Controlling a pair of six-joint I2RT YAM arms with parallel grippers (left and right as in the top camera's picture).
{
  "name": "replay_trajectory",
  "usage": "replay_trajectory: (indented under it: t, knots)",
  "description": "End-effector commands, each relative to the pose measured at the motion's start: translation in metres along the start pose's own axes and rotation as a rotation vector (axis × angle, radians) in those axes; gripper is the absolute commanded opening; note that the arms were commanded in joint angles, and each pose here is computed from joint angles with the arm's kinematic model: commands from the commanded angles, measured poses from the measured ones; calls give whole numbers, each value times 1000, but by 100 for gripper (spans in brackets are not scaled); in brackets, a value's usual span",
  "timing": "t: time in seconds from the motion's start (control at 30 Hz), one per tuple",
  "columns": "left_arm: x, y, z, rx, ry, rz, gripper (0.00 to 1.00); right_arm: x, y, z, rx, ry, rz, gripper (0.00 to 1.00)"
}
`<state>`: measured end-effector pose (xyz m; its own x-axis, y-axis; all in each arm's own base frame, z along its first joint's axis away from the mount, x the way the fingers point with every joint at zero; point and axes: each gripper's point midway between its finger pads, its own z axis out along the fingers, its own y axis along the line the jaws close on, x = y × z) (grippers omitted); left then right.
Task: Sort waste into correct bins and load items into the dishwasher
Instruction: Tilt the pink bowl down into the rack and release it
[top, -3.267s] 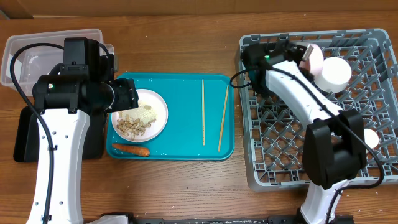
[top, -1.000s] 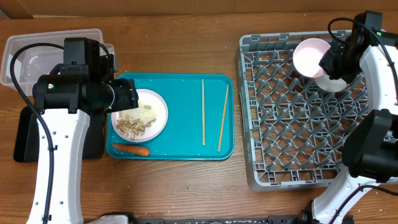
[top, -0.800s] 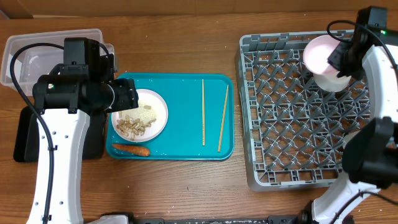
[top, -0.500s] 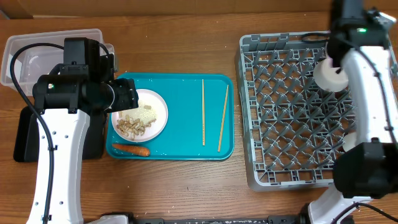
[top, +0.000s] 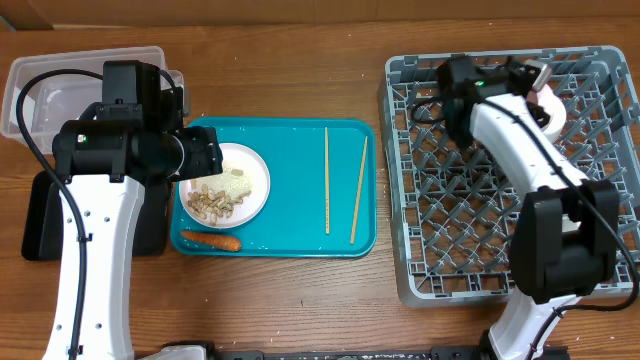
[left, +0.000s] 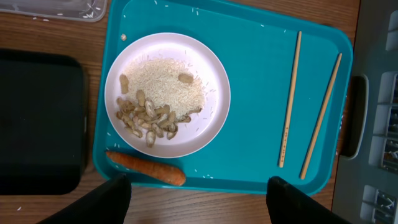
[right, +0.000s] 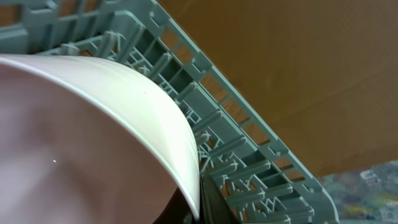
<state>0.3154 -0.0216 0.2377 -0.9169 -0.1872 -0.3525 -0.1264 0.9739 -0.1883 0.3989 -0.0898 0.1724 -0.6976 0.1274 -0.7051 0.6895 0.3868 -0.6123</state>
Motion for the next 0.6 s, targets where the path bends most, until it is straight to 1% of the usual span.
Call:
replay_trajectory:
  t: [0.0, 0.23, 0.3, 0.4, 0.47, 0.57]
  knots:
    - [-3, 1, -4, -4, -15, 0, 72, 3, 8, -16, -25, -35, 8, 4]
    - [-3, 1, -4, -4, -13, 0, 72, 25, 33, -31, -152, 55, -29, 13]
    - [-2, 1, -4, -6, -9, -1, 72, 27, 36, -34, -169, 67, -33, 16]
    - [-1, 1, -4, -6, -5, -1, 72, 31, 37, -38, -178, 74, -54, 18]
    - [-1, 1, -4, -6, -5, -1, 72, 36, 38, -42, -190, 85, -81, 24]
    - [-1, 1, -4, -6, -5, -1, 72, 48, 41, -51, -220, 121, -134, 28]
